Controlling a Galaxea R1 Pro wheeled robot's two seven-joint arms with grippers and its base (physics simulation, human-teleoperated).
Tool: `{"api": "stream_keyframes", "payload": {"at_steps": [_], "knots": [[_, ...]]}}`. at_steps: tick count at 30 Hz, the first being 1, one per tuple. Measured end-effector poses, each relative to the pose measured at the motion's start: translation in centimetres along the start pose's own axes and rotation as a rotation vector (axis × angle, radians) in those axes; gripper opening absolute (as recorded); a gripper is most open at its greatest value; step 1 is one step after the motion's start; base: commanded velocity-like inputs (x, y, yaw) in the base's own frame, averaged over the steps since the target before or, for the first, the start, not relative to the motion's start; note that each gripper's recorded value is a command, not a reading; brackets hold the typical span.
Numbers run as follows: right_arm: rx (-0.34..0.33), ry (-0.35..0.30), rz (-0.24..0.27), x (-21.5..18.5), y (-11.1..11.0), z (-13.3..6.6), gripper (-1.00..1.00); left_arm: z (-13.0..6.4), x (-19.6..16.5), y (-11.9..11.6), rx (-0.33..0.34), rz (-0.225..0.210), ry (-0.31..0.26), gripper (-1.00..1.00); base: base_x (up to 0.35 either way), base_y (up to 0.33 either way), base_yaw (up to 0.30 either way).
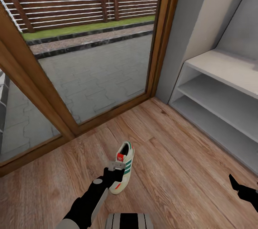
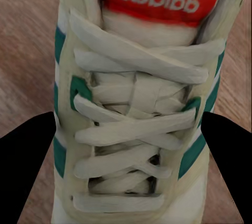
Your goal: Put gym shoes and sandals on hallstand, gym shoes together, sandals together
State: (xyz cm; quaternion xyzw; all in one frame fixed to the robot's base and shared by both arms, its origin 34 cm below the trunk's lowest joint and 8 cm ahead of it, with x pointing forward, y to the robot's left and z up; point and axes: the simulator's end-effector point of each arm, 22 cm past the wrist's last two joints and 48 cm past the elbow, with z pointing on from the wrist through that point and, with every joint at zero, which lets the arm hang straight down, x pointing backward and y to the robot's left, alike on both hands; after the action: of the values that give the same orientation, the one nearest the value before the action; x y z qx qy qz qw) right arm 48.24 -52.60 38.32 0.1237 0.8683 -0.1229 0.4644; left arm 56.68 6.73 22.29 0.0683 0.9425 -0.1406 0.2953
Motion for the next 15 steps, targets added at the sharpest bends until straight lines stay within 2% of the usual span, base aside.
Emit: {"api": "stream_keyframes", "payload": {"at_steps": [6, 15], "knots": [[-0.001, -0.004, 0.001, -0.02, 0.04, -0.13, 1.00, -0.15, -0.16, -0.10, 0.004, 0.001, -0.004, -1.00, 0.000, 0.000, -0.141], [-0.001, 0.000, -0.005, 0.11, 0.08, -0.14, 1.00, -0.21, -0.24, 0.05, 0.003, -0.001, -0.006, -1.00, 0.000, 0.000, -0.037]]}}
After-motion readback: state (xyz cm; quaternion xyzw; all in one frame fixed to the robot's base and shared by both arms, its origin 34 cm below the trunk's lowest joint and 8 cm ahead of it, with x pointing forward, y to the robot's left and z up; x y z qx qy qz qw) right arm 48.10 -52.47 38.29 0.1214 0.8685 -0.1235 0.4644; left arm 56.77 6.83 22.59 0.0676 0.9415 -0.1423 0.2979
